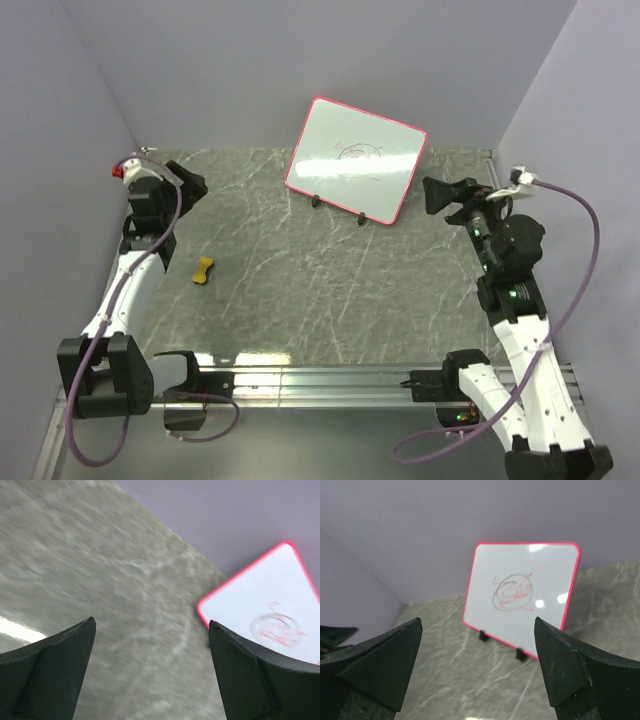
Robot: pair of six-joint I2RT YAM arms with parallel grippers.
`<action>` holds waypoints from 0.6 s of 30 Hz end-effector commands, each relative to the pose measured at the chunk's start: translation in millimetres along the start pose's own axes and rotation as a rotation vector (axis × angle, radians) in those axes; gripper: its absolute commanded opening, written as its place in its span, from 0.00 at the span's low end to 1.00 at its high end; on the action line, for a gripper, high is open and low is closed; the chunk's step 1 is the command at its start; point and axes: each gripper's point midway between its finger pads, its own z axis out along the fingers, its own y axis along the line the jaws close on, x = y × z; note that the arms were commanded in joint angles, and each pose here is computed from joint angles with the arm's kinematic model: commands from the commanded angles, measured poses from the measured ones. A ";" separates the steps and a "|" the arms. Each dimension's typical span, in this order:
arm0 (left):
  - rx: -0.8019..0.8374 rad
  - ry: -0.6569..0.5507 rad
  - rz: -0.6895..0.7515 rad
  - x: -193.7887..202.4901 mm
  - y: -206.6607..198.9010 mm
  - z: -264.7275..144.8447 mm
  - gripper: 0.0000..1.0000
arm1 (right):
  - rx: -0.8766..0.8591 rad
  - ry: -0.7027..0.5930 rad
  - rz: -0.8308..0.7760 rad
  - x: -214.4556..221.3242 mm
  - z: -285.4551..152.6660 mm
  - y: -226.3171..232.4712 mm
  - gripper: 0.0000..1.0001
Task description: Erase the whiteboard
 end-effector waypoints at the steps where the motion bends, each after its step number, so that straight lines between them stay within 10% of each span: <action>1: 0.048 0.275 -0.199 28.9 -29.1 -19.7 0.99 | 0.132 0.149 0.256 36.0 -20.6 -13.2 1.00; 7: 0.253 0.626 -0.458 78.4 -35.0 -23.9 0.99 | 0.073 0.269 0.342 66.8 -35.6 -1.1 1.00; 18: -0.202 0.659 -0.007 104.0 61.8 -53.6 0.99 | 0.226 0.314 0.262 89.0 -50.7 -30.4 0.99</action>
